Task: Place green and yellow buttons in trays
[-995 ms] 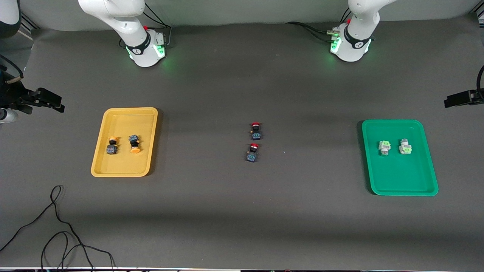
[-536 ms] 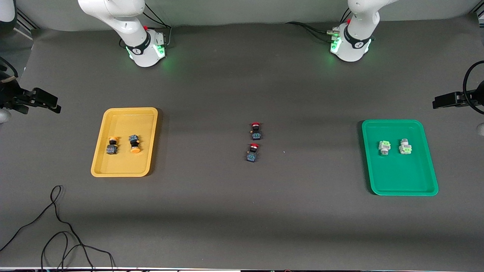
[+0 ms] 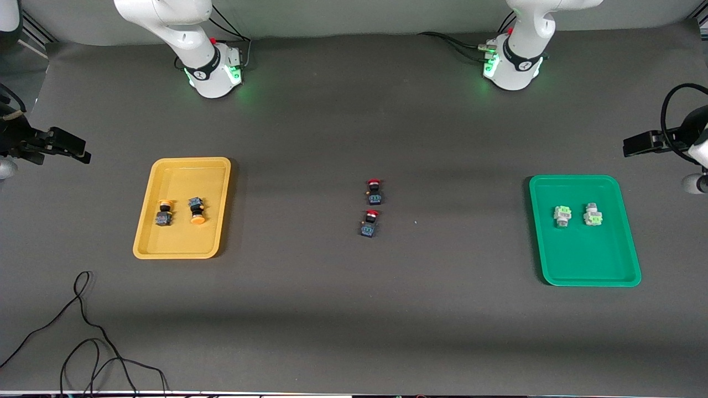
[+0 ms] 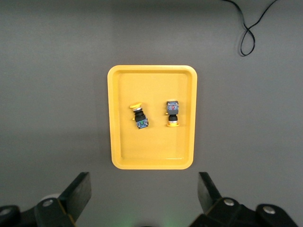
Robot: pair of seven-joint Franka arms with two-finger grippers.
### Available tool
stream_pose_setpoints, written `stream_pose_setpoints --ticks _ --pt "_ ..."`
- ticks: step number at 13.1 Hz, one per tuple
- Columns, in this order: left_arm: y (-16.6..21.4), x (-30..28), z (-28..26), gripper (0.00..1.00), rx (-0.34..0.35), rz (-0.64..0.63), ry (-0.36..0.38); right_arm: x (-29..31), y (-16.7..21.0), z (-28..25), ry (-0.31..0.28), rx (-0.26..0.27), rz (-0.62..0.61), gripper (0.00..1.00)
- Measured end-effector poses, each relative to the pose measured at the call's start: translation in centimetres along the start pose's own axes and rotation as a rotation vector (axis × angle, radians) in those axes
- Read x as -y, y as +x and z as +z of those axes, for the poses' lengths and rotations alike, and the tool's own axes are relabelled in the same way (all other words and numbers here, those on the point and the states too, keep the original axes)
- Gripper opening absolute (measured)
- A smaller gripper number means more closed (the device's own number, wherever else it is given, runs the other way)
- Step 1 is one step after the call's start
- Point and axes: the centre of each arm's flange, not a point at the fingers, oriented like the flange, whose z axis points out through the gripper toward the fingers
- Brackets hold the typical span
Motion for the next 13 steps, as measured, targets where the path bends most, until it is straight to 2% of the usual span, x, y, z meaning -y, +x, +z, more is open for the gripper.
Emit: stream_pose_setpoints --ticks 2,5,13 --pt "-2.1 1.5 1.6 0.99 -0.043 0.000 -0.014 -0.1 0.0 0.0 0.007 0.002 0.002 1.00" --pt "-4.0 1.5 2.5 1.00 -0.060 0.008 -0.026 -0.1 0.0 -0.2 0.007 -0.003 0.003 1.00" --pt "-3.3 0.7 3.7 1.00 -0.042 0.022 -0.024 0.0 0.2 -0.3 0.007 -0.005 0.001 1.00"
